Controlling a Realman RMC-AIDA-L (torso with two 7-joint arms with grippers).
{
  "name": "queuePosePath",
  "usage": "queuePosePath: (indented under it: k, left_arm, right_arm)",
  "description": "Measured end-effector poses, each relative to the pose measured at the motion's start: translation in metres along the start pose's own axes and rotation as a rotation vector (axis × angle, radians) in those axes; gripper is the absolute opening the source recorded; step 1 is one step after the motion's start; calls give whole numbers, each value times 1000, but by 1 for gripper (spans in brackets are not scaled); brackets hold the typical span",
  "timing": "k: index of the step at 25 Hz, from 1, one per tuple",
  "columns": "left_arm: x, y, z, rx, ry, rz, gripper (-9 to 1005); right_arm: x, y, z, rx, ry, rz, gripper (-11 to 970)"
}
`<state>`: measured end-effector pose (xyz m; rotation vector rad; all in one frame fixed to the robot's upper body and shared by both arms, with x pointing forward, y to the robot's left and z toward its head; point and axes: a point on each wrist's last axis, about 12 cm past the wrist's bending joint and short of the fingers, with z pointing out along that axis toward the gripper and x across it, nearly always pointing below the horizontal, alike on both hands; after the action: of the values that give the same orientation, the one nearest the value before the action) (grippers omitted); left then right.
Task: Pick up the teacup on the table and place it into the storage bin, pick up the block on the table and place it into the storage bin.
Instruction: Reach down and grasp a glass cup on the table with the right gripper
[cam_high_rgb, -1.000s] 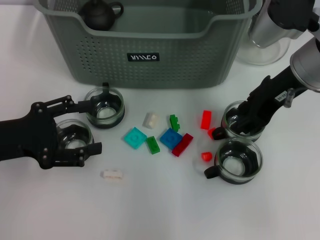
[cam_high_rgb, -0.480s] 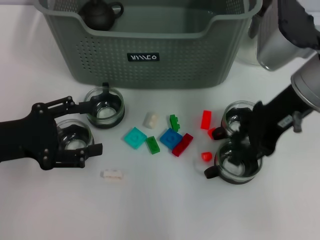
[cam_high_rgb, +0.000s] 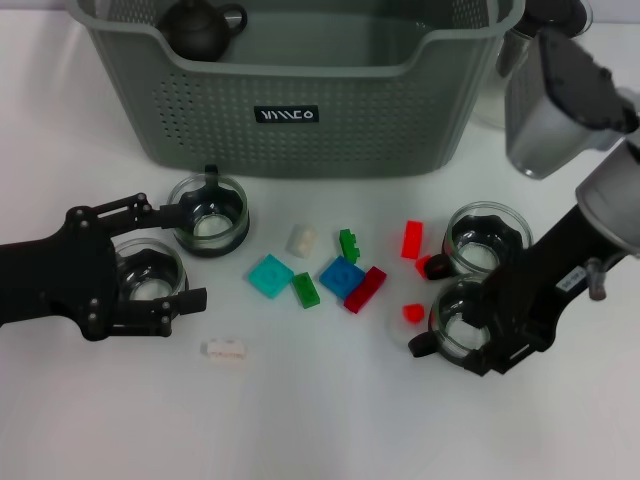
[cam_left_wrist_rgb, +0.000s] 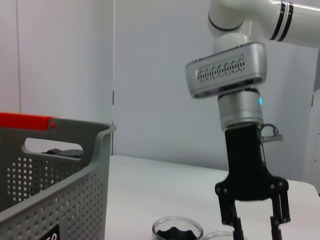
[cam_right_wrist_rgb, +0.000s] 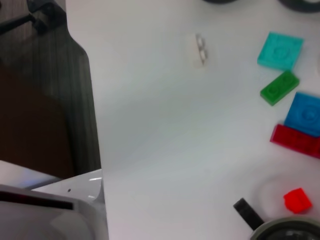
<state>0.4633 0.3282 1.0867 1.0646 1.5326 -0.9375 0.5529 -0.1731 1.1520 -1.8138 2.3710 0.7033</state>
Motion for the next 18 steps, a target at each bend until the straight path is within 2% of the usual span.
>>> queuePosePath:
  k: [15,18]
  left_arm:
    - [2,0,3,0,-2,-10,899]
    - [2,0,5,5,-4,-11,899]
  right_arm:
    - [5,-7,37,6,55,28,589]
    - [5,-8,41,11,60,31,558]
